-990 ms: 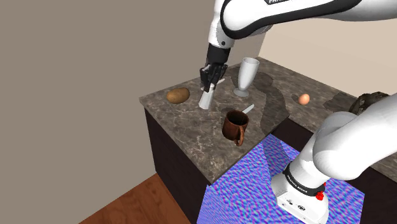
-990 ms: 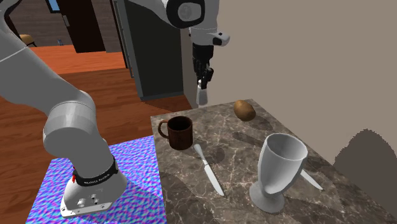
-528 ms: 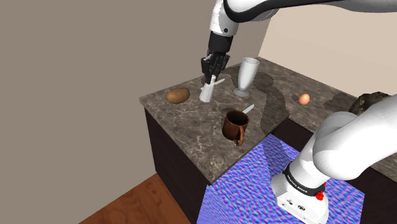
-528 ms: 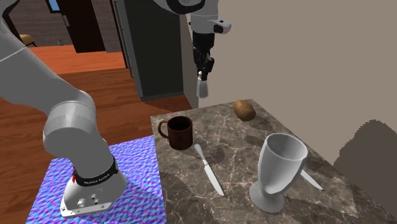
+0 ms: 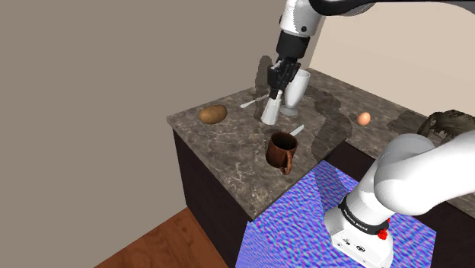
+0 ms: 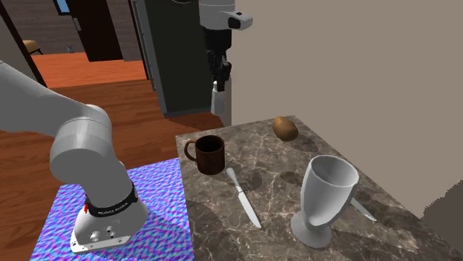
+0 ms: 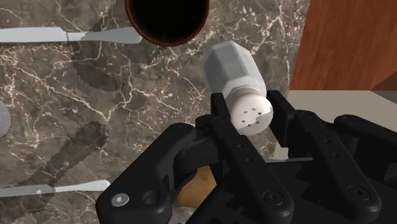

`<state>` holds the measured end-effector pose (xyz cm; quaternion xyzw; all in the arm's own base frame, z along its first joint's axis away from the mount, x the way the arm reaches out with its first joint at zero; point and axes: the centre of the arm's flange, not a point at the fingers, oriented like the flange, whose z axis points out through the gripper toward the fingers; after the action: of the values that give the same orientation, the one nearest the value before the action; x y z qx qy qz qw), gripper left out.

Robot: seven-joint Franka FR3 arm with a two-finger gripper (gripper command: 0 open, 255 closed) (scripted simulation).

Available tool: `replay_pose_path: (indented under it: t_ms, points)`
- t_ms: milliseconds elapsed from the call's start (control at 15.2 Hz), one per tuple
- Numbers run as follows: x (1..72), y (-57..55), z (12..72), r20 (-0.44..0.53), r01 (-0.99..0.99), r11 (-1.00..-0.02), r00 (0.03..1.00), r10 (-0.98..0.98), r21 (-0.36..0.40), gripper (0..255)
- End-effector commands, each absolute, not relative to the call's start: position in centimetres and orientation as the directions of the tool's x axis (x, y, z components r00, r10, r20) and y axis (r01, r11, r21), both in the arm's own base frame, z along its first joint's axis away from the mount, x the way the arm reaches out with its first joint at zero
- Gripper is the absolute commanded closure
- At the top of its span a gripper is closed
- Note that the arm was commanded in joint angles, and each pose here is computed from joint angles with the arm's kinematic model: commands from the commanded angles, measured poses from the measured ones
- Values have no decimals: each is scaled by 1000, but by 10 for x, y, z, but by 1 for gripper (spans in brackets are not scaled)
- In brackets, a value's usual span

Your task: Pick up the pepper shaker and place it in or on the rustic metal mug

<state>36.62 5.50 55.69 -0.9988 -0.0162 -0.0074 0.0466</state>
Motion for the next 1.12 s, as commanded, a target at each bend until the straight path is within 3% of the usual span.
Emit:
replay_pose_path:
  t_ms: [0, 264, 1056]
  points:
    - [340, 46, 564, 16, 34, -995, 999, 32, -93, 255]
    - [291, 27, 577, 16, 34, -995, 999, 32, -93, 255]
    - [291, 27, 514, 16, 34, -995, 999, 32, -93, 255]
